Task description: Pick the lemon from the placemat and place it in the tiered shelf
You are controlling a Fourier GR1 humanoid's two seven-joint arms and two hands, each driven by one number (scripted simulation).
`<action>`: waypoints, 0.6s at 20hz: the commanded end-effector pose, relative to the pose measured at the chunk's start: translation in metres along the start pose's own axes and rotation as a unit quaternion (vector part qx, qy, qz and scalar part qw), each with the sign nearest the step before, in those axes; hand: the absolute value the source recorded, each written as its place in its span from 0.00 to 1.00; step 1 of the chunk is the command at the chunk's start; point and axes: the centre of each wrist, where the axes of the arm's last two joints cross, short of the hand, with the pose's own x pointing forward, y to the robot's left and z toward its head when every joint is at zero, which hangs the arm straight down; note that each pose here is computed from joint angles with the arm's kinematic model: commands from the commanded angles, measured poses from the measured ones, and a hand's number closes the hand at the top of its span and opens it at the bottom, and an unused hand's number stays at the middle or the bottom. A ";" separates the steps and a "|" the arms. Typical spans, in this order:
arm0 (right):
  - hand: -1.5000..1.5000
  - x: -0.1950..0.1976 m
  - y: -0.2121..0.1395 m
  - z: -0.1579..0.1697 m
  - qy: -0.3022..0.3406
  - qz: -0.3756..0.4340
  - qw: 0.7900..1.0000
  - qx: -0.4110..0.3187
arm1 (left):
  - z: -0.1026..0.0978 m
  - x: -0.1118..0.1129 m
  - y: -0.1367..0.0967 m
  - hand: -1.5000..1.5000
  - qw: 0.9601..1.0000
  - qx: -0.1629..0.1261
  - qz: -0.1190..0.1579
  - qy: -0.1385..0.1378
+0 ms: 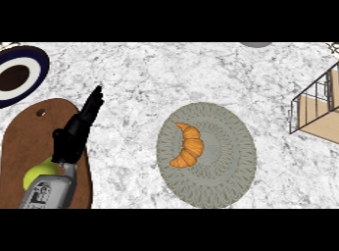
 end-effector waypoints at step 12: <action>1.00 -0.049 0.067 -0.025 0.015 -0.163 0.986 -0.037 | -0.001 -0.004 0.001 0.50 1.000 0.005 -0.002 -0.001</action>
